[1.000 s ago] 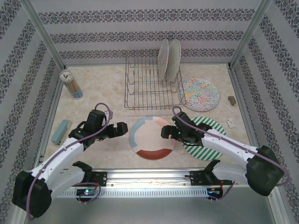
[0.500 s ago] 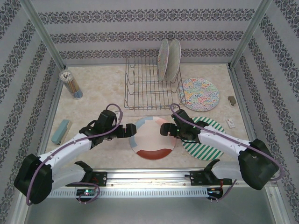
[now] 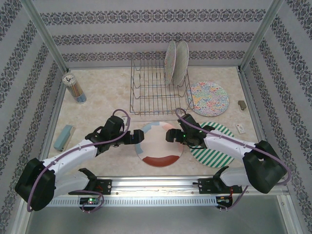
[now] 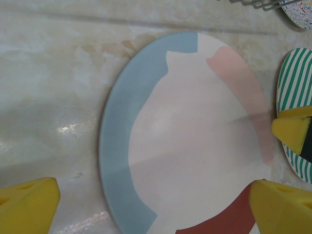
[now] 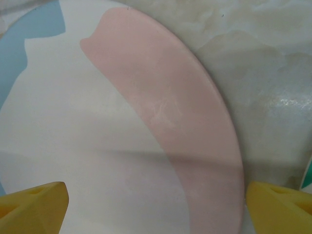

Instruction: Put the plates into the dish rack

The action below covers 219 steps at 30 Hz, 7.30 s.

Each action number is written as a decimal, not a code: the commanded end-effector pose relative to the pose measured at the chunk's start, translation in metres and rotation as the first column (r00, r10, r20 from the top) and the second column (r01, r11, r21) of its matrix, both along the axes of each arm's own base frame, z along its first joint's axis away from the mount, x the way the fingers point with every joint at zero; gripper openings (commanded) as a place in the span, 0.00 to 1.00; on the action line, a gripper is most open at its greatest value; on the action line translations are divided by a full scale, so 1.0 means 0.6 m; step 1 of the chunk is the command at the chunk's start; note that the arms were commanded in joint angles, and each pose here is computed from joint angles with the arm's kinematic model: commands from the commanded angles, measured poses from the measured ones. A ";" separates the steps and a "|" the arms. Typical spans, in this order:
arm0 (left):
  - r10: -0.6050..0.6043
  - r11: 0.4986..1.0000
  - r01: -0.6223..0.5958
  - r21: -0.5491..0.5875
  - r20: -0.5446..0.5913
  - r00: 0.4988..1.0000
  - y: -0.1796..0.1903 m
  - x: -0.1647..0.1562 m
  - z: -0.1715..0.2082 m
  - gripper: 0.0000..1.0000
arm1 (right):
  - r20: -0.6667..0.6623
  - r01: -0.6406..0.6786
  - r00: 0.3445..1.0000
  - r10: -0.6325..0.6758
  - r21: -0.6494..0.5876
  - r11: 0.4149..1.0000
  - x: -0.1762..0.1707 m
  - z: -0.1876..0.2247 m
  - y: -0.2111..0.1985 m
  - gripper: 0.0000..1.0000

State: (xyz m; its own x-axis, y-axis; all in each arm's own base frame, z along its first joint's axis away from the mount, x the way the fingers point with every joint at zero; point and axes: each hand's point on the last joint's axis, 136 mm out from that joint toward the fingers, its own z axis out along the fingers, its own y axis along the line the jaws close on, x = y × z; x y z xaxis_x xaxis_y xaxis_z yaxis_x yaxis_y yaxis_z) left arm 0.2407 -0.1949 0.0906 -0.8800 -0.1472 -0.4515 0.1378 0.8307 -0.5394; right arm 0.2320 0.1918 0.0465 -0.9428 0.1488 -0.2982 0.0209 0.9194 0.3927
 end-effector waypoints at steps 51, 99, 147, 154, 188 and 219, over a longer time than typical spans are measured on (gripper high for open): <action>-0.006 0.999 0.002 -0.044 -0.072 0.997 -0.066 -0.007 -0.084 1.00 | -0.028 0.018 0.999 -0.018 0.018 1.000 -0.004 -0.031 -0.004 0.95; -0.045 0.997 0.040 -0.070 -0.079 0.996 -0.108 -0.004 -0.095 1.00 | 0.019 -0.105 0.994 0.104 0.337 0.936 -0.004 0.059 0.050 0.85; -0.052 0.997 0.046 -0.069 -0.083 0.995 -0.113 -0.004 -0.103 1.00 | 0.087 -0.128 0.991 0.100 0.422 0.898 0.017 0.103 0.031 0.52; -0.053 0.996 0.047 -0.071 -0.079 0.995 -0.114 -0.003 -0.099 1.00 | 0.078 -0.104 0.994 0.077 0.432 0.896 0.011 0.101 0.019 0.44; -0.047 0.998 0.048 -0.029 0.044 0.998 -0.093 0.008 -0.002 1.00 | 0.089 -0.078 0.995 0.042 0.460 0.884 0.000 0.136 0.003 0.00; -0.009 0.987 -0.060 0.146 0.436 0.900 0.060 0.069 0.421 1.00 | 0.400 -0.193 0.912 0.086 0.234 0.953 0.038 0.464 0.035 0.00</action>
